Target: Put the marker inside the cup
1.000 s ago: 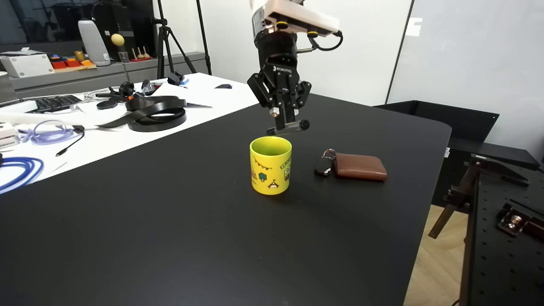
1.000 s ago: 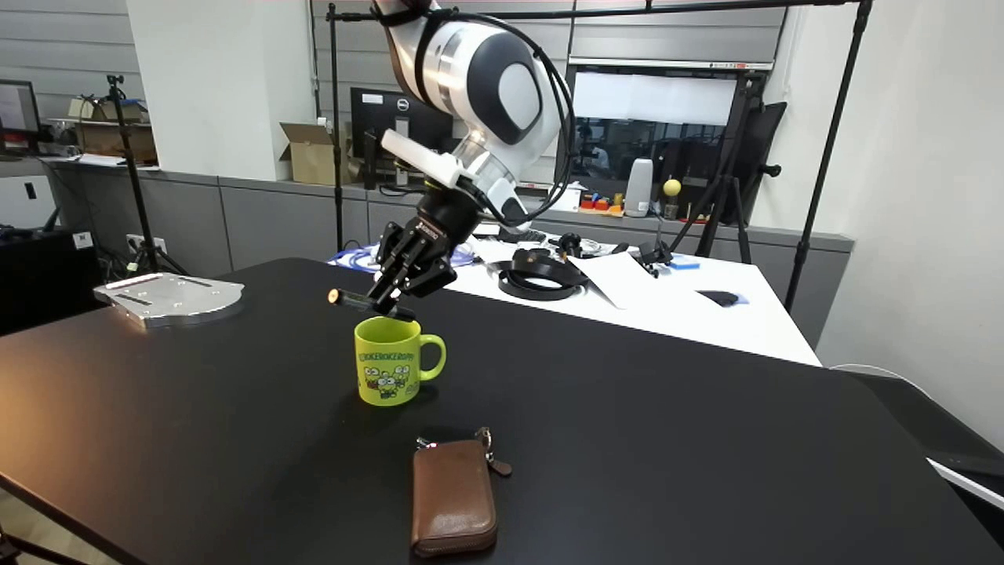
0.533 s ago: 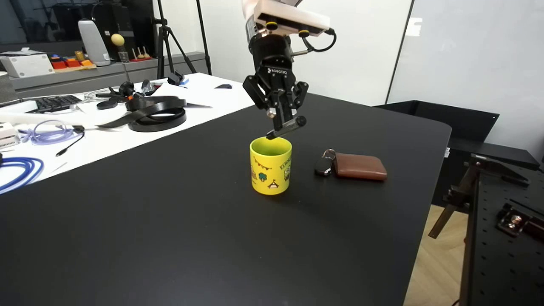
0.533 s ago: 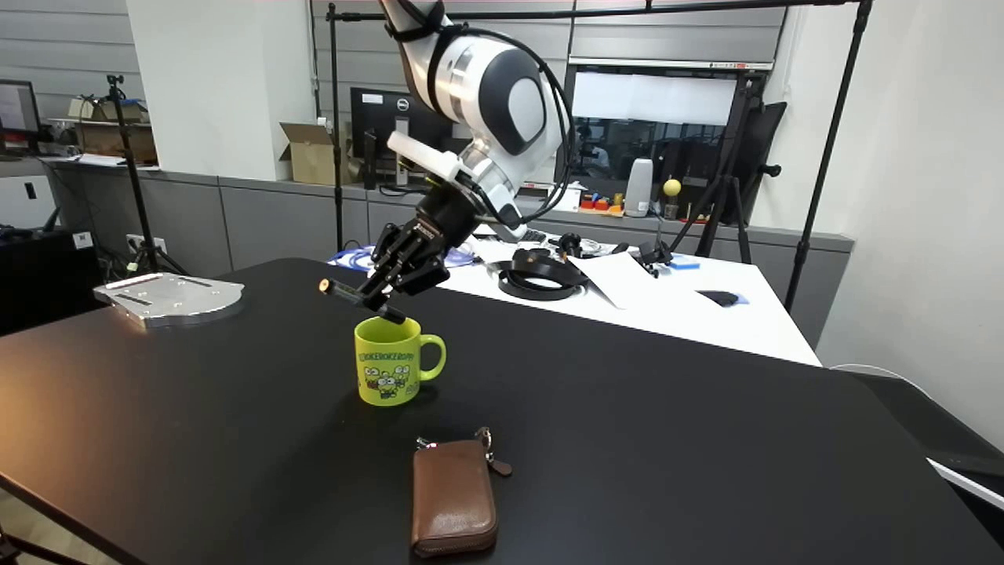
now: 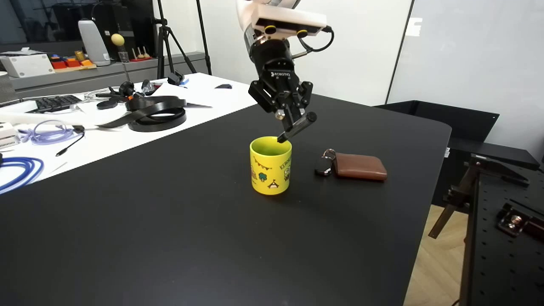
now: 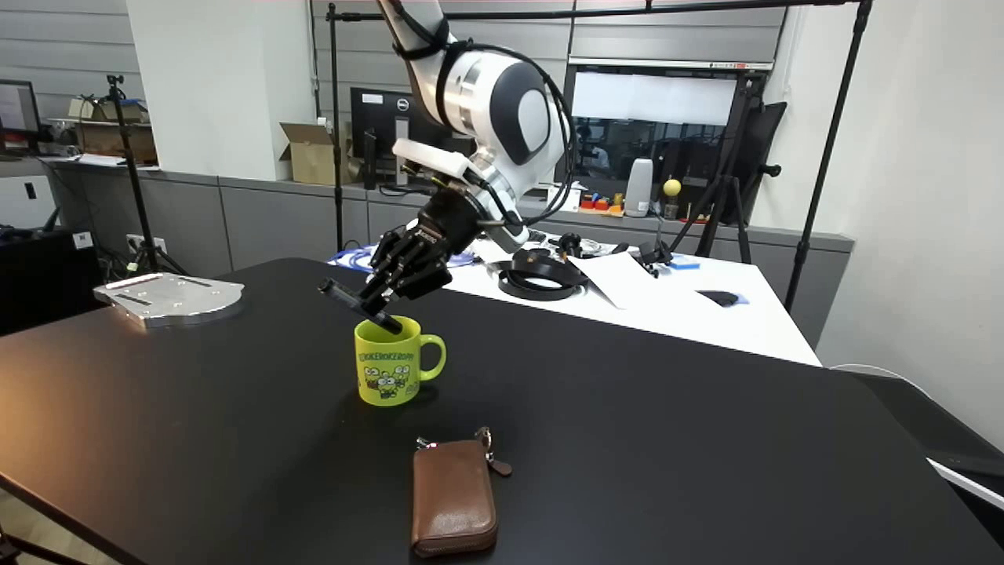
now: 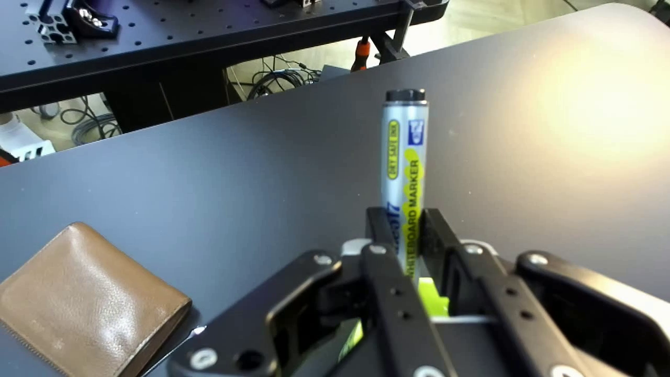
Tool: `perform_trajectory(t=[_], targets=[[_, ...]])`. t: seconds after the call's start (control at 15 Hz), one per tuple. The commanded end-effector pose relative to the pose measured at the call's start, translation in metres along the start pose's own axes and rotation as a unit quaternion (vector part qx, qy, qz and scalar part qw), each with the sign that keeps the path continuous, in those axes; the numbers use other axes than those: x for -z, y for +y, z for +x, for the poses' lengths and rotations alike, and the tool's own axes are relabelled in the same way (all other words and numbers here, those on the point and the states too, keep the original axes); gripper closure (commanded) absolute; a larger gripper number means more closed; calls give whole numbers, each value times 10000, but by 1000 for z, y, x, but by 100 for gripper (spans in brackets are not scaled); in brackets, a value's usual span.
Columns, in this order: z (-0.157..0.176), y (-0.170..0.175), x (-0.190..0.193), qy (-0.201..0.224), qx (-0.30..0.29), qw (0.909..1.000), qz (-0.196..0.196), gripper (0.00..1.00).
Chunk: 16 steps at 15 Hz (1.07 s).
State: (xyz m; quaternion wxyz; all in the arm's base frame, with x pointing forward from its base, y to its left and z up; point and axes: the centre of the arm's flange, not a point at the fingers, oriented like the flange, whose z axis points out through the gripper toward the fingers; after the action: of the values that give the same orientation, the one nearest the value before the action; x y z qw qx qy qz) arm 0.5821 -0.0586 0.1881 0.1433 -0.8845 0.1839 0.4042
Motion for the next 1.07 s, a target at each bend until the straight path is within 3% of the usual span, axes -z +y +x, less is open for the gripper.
perform_trajectory(t=[0.0,0.13,0.2,0.67,0.87,1.0], targets=[[15,-3,12,-125,-83,9998,-158,77],[20,-5,10,-166,-79,9996,-209,52],[22,-6,9,-202,-76,9995,-215,50],[24,-18,6,-252,142,9992,-287,3],[14,-23,8,-50,269,9987,-432,0],[2,-27,6,317,400,9954,-808,0]])
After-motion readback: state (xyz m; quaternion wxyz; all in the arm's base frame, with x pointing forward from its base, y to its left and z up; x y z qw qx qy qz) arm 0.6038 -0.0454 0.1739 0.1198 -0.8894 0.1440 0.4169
